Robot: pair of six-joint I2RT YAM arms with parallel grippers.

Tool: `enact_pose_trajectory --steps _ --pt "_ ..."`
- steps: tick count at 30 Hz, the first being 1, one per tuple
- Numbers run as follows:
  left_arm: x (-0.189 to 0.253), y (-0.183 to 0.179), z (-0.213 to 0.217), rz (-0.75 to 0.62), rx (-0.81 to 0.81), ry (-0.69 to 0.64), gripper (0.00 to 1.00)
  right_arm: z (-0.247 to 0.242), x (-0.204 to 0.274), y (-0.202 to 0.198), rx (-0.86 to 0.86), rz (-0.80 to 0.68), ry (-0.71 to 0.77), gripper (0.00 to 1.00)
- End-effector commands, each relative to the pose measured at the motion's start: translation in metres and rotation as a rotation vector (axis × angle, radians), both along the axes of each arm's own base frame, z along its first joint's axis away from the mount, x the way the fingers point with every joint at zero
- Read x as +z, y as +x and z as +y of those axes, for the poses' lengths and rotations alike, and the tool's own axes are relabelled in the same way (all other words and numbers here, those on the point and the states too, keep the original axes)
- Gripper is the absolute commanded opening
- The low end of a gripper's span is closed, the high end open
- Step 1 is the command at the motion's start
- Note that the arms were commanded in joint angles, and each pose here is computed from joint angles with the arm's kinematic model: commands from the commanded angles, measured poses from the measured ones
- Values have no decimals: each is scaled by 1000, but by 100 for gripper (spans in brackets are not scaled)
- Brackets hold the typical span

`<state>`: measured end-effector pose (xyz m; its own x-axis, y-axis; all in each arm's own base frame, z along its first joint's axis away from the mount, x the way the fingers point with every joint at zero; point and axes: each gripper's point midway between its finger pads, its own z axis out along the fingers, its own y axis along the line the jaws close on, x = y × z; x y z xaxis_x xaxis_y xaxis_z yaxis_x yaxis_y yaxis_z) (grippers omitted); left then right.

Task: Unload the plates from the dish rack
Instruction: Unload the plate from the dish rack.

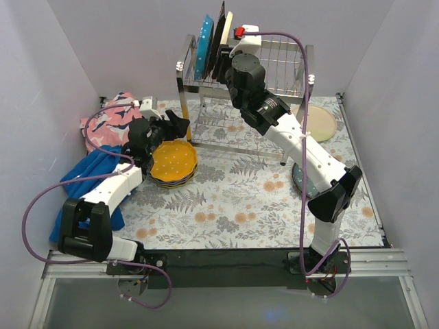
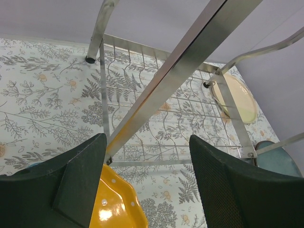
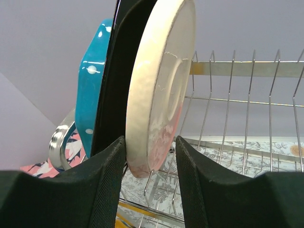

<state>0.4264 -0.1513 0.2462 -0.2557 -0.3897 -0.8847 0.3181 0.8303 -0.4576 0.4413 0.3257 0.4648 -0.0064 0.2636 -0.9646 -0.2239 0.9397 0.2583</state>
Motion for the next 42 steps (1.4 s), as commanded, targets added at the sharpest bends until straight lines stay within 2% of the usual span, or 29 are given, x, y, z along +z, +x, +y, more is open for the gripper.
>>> enact_pose_trajectory --steps 1,14,21,23,25,28,31,42 --pt "4 6 1 -46 2 23 69 -8 28 5 -15 -54 73 51" --pt "-11 31 -15 -73 -71 87 65 -13 7 23 -74 -34 43 50" --pt "-20 38 -27 -87 -106 120 49 -14 -14 30 -107 0 22 47" --pt "-22 37 -29 -93 -115 123 41 -13 -18 32 -114 6 10 46" --pt "-24 36 -33 -98 -123 128 35 -14 -23 33 -131 13 -2 40" --pt "-28 38 -33 -89 -114 136 22 -21 -26 31 -164 28 -12 38" --pt "-30 41 -33 -84 -104 142 2 -26 -26 28 -184 33 -16 37" --pt "-24 39 -36 -105 -103 134 0 -23 -32 34 -228 33 -92 36"
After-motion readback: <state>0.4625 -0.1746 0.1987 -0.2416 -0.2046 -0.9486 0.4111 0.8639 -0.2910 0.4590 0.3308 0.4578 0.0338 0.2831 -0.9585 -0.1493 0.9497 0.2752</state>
